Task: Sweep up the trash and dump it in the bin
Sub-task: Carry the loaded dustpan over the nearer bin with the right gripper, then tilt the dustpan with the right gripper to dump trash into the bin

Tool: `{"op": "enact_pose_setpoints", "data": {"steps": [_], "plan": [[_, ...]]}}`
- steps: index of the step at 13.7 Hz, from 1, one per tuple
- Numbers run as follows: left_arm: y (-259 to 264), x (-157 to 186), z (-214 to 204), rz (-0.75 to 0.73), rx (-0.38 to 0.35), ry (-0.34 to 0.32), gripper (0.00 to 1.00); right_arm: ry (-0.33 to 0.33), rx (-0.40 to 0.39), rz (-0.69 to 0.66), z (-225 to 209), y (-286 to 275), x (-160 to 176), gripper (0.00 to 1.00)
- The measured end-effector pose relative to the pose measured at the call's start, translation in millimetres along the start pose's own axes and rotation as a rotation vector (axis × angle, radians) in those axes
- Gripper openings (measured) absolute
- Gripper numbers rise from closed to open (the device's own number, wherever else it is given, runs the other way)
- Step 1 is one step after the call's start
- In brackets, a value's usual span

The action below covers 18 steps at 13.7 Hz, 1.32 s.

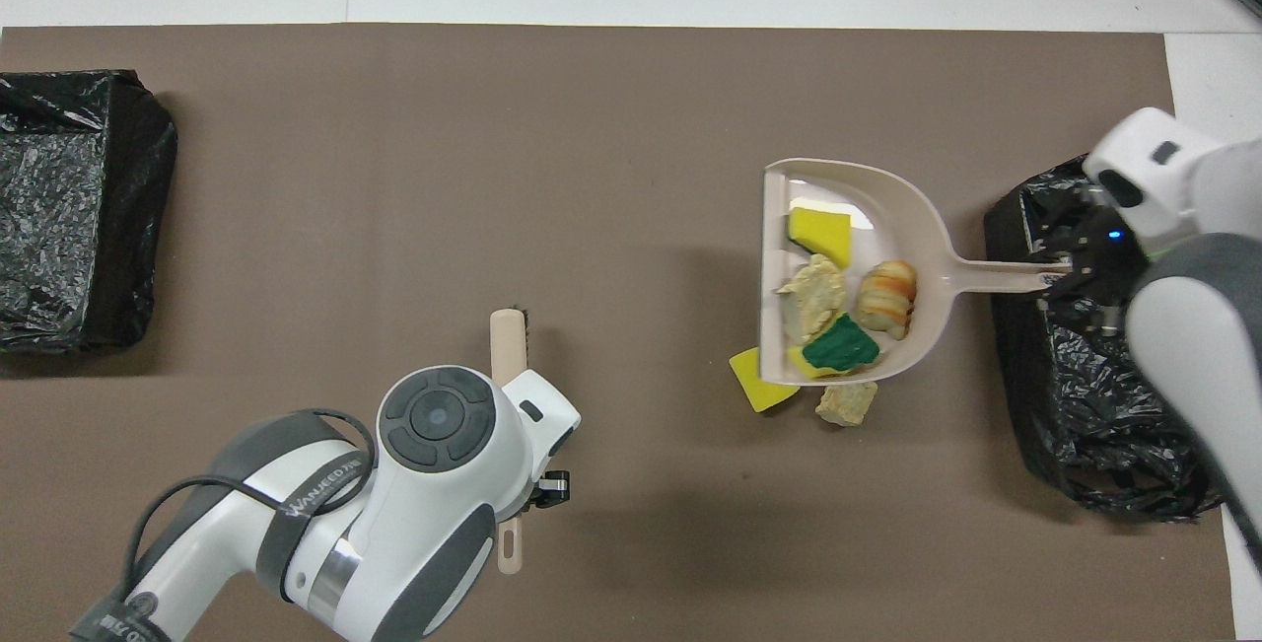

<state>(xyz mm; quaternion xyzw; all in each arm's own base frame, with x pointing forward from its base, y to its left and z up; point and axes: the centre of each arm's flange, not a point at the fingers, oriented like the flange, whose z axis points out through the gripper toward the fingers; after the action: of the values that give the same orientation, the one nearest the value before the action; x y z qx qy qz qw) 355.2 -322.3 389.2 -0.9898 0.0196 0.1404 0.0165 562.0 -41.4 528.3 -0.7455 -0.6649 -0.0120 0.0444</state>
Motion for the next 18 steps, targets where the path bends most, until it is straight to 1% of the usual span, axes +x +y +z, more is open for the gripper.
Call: {"op": "enact_pose_setpoints", "data": {"steps": [2, 3, 5, 6, 8, 9, 11, 13, 14, 15, 16, 17, 18], "plan": [[18.4, -19.2, 5.9, -0.004, 0.021, -0.005, 0.27, -0.003, -0.006, 0.033, -20.3, -2.5, -68.1, 0.33], [28.7, -31.7, 8.7, -0.012, 0.031, -0.003, 0.27, -0.024, -0.012, 0.043, -26.2, -5.5, -100.8, 0.33], [47.3, -62.4, 15.2, -0.02, 0.047, 0.004, 0.27, -0.105, -0.006, 0.056, -33.5, -14.5, -157.5, 0.33], [54.5, -78.7, 19.1, -0.027, 0.05, 0.006, 0.27, -0.158, 0.006, 0.055, -36.1, -20.4, -181.8, 0.33], [66.1, -106.1, 32.9, -0.038, 0.047, 0.014, 0.27, -0.258, 0.027, 0.037, -43.3, -29.8, -219.4, 0.33], [70.3, -115.2, 41.8, -0.039, 0.043, 0.015, 0.27, -0.302, 0.021, 0.027, -48.5, -30.9, -231.6, 0.33], [75.1, -125.5, 56.2, -0.054, 0.02, -0.004, 0.27, -0.405, -0.016, 0.01, -58.2, -26.0, -247.0, 0.33], [72.5, -126.8, 64.2, -0.063, 0.018, -0.02, 0.27, -0.487, -0.052, -0.015, -59.4, -13.7, -257.0, 0.33], [71.4, -127.3, 66.8, -0.058, 0.017, -0.029, 0.27, -0.528, -0.068, -0.025, -57.7, -5.1, -259.8, 0.33], [70.9, -128.4, 69.2, -0.045, 0.011, -0.043, 0.27, -0.587, -0.079, -0.027, -56.1, 4.3, -258.0, 0.33], [70.6, -129.2, 71.3, -0.035, 0.0, -0.06, 0.27, -0.648, -0.083, -0.028, -55.0, 13.1, -247.6, 0.33], [69.9, -129.3, 73.5, -0.025, -0.009, -0.075, 0.27, -0.708, -0.089, -0.036, -53.4, 22.5, -228.4, 0.33], [68.9, -128.7, 75.9, -0.018, -0.013, -0.083, 0.27, -0.744, -0.096, -0.047, -51.7, 29.7, -208.0, 0.33]]}}
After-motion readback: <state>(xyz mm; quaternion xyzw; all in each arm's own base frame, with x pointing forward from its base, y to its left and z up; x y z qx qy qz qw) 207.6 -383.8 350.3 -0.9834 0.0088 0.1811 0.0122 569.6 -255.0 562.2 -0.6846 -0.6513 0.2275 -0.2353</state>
